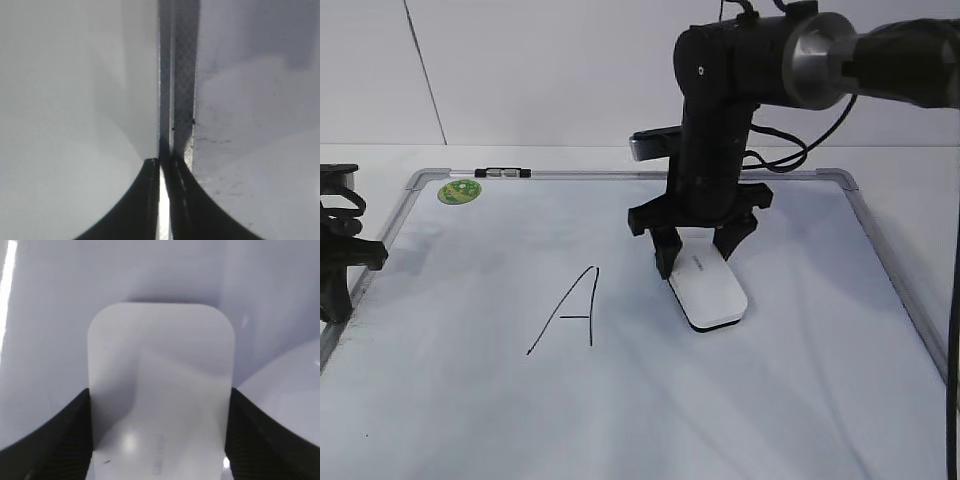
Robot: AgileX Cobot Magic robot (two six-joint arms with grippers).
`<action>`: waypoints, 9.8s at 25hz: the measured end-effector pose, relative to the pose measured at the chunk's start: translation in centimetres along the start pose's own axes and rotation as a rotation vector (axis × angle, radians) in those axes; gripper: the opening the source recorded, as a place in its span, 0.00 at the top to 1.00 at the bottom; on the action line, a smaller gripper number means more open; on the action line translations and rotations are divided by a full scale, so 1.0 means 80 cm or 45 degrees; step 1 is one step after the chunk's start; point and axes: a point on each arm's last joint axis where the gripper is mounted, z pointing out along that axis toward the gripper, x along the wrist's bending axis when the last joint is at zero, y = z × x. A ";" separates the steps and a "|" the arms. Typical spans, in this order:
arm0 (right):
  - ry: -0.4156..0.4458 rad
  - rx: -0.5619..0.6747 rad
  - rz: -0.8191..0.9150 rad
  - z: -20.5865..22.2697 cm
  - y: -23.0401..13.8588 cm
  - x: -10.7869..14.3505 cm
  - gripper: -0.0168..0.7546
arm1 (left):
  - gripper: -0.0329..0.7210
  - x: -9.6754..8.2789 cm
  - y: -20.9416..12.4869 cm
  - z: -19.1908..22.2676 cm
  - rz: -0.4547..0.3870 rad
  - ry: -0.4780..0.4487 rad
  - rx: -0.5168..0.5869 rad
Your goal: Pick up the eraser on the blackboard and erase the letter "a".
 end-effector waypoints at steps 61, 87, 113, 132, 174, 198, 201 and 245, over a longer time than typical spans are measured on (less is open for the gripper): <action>-0.208 -0.227 0.447 -0.182 -0.170 -0.163 0.25 | 0.94 0.000 0.000 0.000 -0.010 -0.012 -0.002; -0.083 0.020 0.495 -0.075 -0.103 -0.205 0.25 | 0.94 -0.001 0.000 0.000 -0.011 -0.015 -0.002; -0.049 0.070 0.468 -0.043 -0.093 -0.206 0.25 | 0.94 -0.001 0.000 0.000 -0.011 -0.015 -0.002; -0.052 0.017 0.467 -0.042 -0.075 -0.212 0.25 | 0.94 -0.001 0.000 0.000 -0.011 -0.015 0.001; -0.046 0.104 0.444 -0.012 -0.071 -0.214 0.14 | 0.94 -0.001 0.000 0.000 -0.011 -0.015 0.001; -0.066 -0.193 0.441 -0.124 -0.071 -0.210 0.15 | 0.94 -0.001 0.000 0.000 -0.011 -0.015 -0.002; -0.059 -0.281 0.442 -0.160 -0.083 -0.205 0.16 | 0.94 -0.001 0.000 0.000 -0.011 -0.015 -0.005; 0.085 -0.822 0.419 -0.354 -0.253 -0.141 0.21 | 0.30 0.005 -0.088 -0.211 0.004 -0.009 -0.540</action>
